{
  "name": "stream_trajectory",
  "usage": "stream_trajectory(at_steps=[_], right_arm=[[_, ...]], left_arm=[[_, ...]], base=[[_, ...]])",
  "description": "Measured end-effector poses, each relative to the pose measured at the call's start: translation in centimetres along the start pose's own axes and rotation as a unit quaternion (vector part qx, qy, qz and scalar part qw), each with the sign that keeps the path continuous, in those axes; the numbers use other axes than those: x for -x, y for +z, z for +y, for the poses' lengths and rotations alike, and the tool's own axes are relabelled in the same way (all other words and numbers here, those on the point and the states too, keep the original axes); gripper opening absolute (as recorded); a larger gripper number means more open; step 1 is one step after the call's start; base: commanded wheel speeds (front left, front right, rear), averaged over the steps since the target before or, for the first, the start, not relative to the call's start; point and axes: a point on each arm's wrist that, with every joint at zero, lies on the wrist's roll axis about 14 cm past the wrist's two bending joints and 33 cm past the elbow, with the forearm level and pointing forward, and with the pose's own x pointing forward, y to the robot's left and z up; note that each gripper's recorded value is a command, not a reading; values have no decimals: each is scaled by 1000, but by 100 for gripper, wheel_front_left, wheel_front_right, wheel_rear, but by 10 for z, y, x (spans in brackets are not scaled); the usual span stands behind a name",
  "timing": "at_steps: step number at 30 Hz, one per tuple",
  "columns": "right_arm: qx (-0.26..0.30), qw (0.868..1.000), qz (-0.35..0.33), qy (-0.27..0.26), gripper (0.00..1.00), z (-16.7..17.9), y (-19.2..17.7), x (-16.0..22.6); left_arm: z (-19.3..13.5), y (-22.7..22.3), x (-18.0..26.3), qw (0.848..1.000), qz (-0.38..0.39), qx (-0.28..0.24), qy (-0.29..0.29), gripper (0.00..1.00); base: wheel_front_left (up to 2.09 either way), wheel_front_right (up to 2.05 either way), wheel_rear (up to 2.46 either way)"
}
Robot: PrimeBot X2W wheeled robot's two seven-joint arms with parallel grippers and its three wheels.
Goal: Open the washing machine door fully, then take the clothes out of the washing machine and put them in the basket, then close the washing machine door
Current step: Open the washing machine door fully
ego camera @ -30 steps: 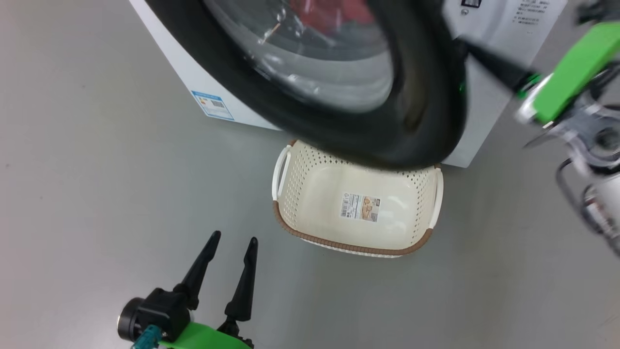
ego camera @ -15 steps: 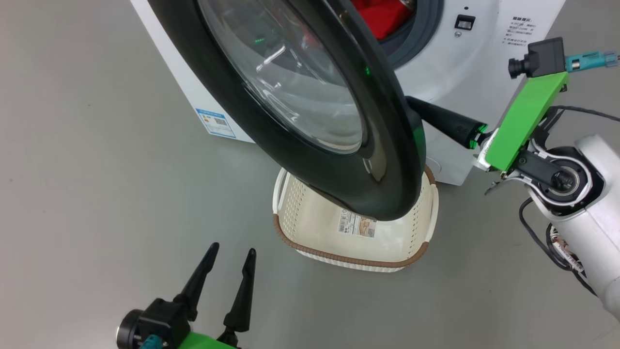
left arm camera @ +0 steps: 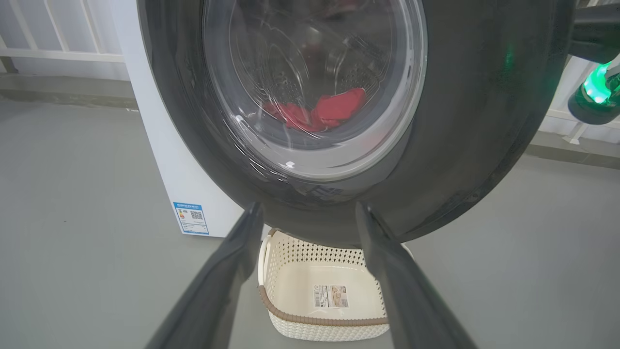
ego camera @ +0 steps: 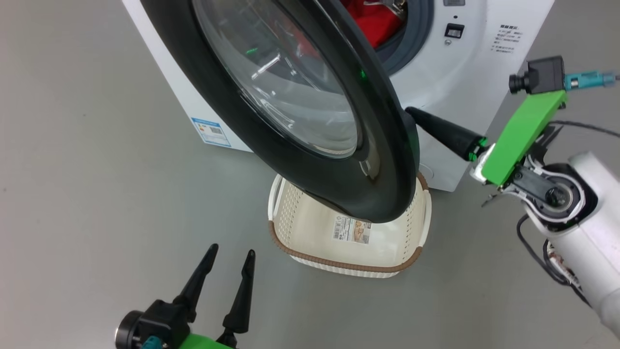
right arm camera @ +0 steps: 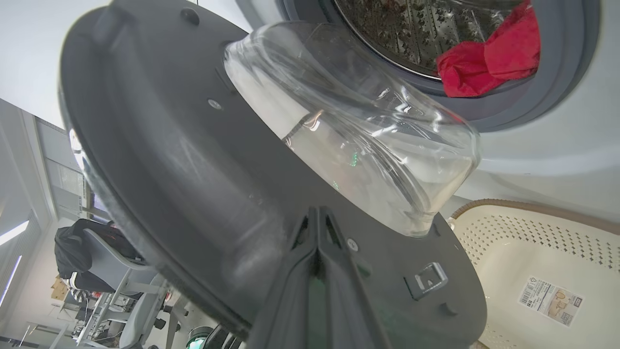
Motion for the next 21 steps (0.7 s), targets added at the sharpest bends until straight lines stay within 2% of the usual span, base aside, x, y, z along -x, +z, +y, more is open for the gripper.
stream_trajectory(at_steps=[1,3,4,5,6,21], right_arm=[[2,1000,-5,-3,37,-1,0,2],[-3,1000,-10,-11,44,-6,-3,6],[-3,1000,-15,-18,56,-10,-4,10],[-5,999,-21,-26,86,-14,-6,13],[-8,999,-25,-32,100,-17,-8,17],[-65,980,-110,-150,100,-78,-50,105]], left_arm=[[-1,1,0,1000,-1,-2,-1,100],[0,1,1,1000,-2,-3,-1,100],[1,0,2,1000,-1,-4,1,100],[1,-1,4,1000,0,-3,1,100],[1,-1,4,1000,0,-3,1,100],[-6,4,2,1000,-10,-12,-24,100]], base=[[0,0,0],[0,0,0],[0,0,0],[0,0,0],[0,0,0],[0,0,0]])
